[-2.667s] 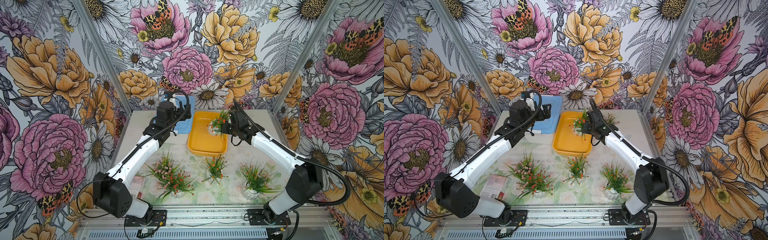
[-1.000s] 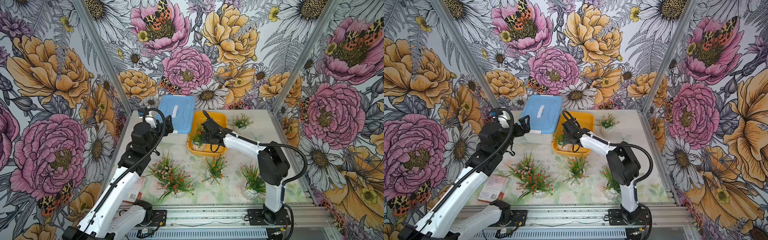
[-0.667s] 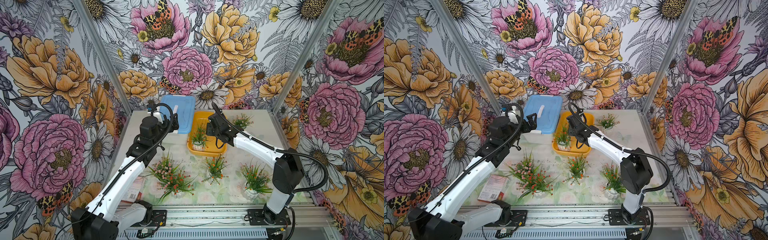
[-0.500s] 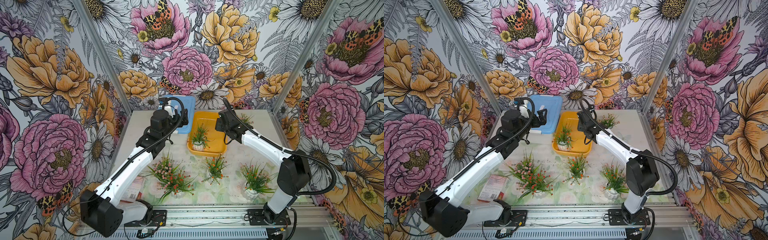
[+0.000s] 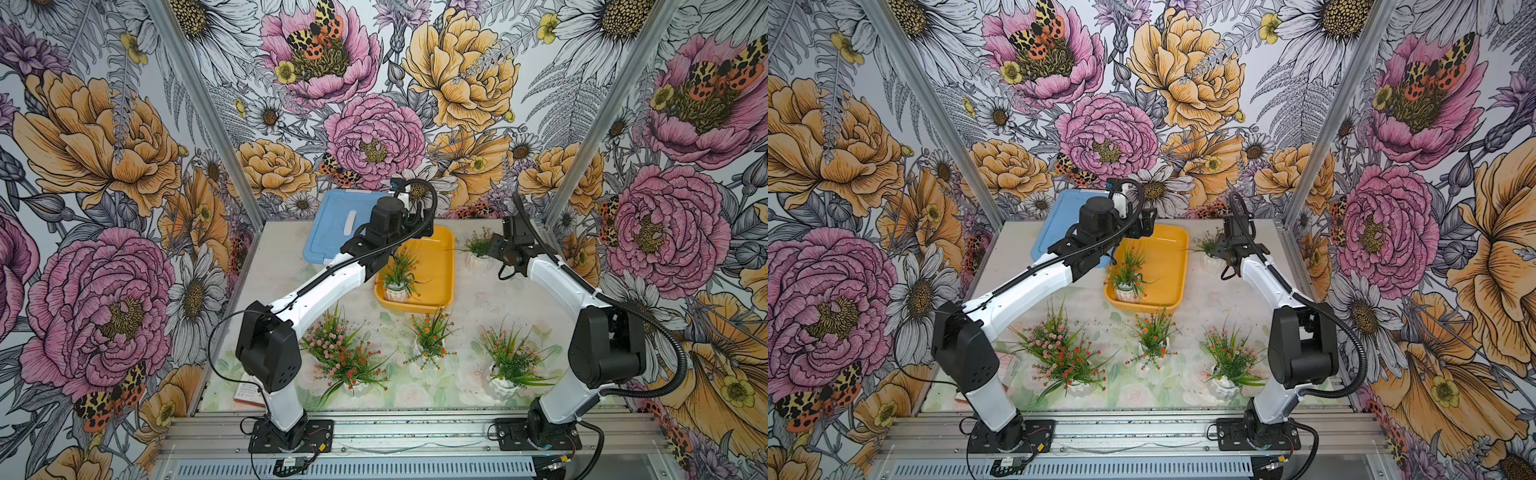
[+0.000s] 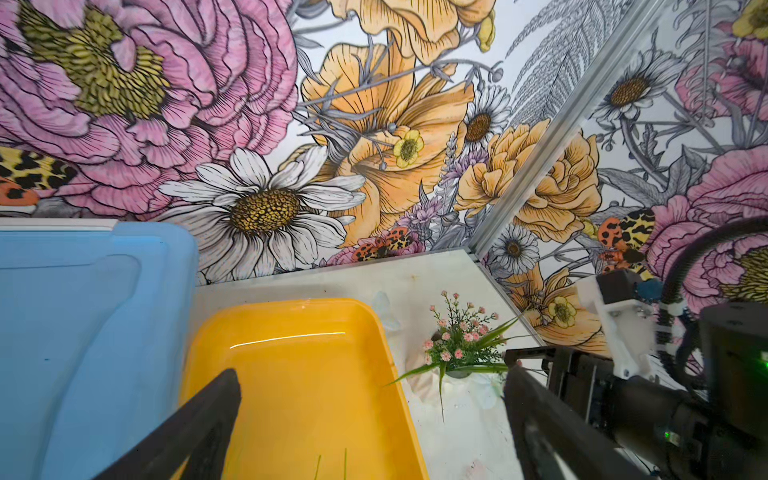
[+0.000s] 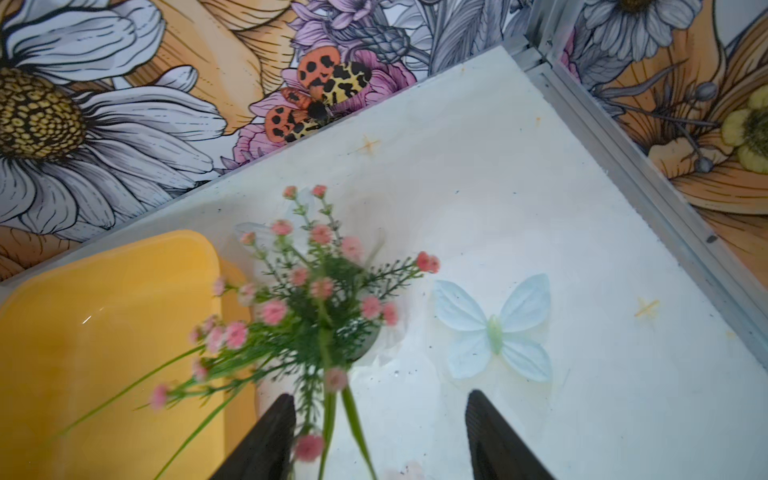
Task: Put the potted gypsophila into the storage box
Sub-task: Pick up the baby's breath potted plant from the center of the board.
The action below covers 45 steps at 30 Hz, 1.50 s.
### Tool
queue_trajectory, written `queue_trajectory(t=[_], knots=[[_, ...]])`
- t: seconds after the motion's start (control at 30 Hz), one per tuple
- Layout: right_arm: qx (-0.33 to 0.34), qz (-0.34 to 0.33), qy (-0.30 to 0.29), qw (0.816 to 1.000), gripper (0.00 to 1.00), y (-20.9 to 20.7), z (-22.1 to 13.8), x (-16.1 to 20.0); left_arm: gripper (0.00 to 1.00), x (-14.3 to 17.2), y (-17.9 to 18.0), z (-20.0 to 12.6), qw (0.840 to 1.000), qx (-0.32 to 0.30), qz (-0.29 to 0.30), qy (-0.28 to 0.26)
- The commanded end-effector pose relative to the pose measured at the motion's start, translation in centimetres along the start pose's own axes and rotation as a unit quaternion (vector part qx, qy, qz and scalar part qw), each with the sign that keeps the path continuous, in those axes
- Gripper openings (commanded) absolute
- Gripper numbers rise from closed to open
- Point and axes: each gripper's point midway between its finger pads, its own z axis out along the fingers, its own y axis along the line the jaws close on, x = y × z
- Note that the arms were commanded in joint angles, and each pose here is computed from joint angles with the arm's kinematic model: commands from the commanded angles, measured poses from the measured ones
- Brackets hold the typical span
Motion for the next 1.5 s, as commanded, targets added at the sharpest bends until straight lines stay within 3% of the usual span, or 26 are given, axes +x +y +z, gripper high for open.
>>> queue_trajectory(t=[0.0,0.23,0.4,0.73,1.13,1.47], knots=[[-0.034,0.026,0.004,0.999,0.64,-1.0,-0.2,0.5,0.99,0.6,-2.3,2.3,0.999,0.031,-0.019,0.004],[-0.067,0.075,0.025,0.995,0.59,-4.0,1.9,1.0,0.99,2.5,-4.9,5.1,0.999,0.022,-0.029,0.006],[-0.112,0.118,0.008,0.987,0.58,-4.5,2.5,-0.2,0.99,3.2,-5.8,5.9,0.999,0.026,-0.028,0.019],[-0.189,0.163,0.028,0.968,0.46,-2.6,5.9,0.3,0.99,2.0,-4.9,5.9,0.998,0.011,0.051,0.019],[-0.153,0.116,0.035,0.981,0.47,-0.9,6.5,1.8,0.99,-0.2,-1.1,5.8,0.998,0.016,0.057,0.015],[-0.107,0.075,0.038,0.991,0.39,-0.1,7.9,2.3,0.99,1.0,1.1,4.2,0.999,-0.025,0.037,0.023]])
